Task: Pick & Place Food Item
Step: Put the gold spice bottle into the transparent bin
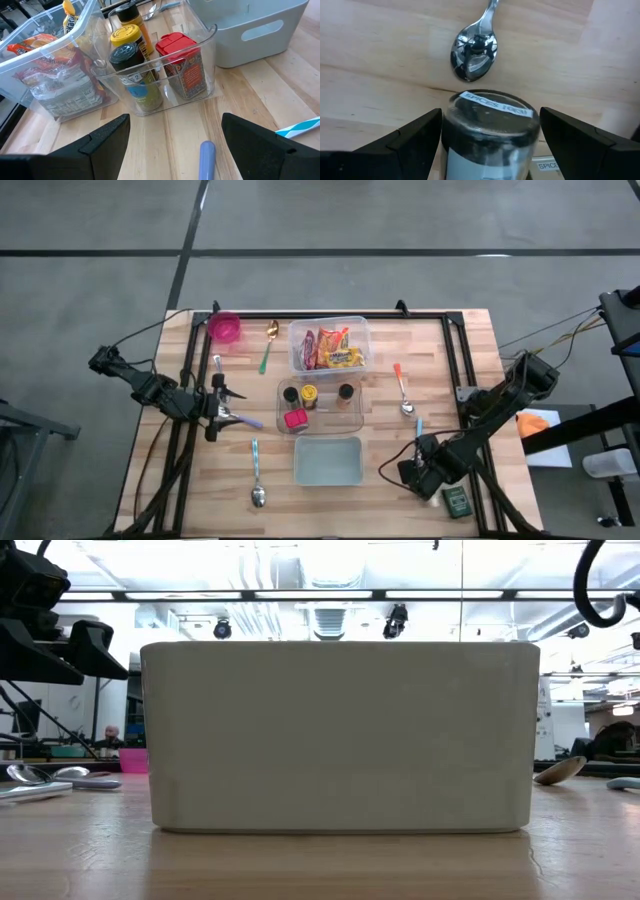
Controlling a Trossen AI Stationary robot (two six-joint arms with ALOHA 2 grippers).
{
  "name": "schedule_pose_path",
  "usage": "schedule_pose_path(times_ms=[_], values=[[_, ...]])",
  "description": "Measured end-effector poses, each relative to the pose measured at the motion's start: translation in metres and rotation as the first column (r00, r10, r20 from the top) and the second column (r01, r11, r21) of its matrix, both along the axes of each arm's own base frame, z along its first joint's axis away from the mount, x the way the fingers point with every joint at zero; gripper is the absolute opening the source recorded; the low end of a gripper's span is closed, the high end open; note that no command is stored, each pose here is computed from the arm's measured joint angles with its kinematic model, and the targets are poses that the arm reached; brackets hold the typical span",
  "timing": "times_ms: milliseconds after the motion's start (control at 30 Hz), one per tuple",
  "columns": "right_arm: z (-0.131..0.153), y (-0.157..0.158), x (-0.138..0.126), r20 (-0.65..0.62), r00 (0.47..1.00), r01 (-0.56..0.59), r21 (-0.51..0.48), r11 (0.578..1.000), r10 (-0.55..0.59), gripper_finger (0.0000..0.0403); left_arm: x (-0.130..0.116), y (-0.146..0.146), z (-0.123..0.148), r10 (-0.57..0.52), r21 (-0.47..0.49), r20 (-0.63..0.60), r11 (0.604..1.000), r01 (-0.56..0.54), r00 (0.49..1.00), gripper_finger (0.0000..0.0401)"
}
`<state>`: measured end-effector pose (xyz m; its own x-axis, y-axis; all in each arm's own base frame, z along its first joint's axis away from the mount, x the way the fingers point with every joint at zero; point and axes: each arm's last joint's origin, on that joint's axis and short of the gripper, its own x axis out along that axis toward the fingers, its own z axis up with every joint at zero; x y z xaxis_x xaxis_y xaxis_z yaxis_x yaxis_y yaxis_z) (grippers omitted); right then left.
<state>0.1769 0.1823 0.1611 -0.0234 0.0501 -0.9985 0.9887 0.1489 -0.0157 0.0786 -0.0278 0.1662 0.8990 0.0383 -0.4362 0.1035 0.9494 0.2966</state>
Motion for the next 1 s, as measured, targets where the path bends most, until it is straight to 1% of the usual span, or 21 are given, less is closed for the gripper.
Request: schedule_pose_path(times_ms=[300, 833, 1000], values=[[-0.0087, -0.0008, -0.0011, 0.016, 1.000, -0.003, 0.030, 1.000, 0.003, 0.0329, 0.0000, 0.0000, 0.0000, 0.000, 0.000, 0.000, 1.000, 0.000, 1.000, 0.0317], [-0.0095, 0.0000, -0.0005, 0.024, 1.000, -0.004, 0.043, 0.999, 0.003, 0.0329, 0.0000, 0.0000, 0.0000, 0.000, 0.000, 0.000, 1.000, 0.000, 1.000, 0.0317], [-0.0092, 0.0029, 0.0006, 0.019, 1.000, -0.022, 0.094, 0.995, 0.021, 0.0329, 0.0000, 0.0000, 0.0000, 0.000, 0.000, 0.000, 1.000, 0.000, 1.000, 0.0317]])
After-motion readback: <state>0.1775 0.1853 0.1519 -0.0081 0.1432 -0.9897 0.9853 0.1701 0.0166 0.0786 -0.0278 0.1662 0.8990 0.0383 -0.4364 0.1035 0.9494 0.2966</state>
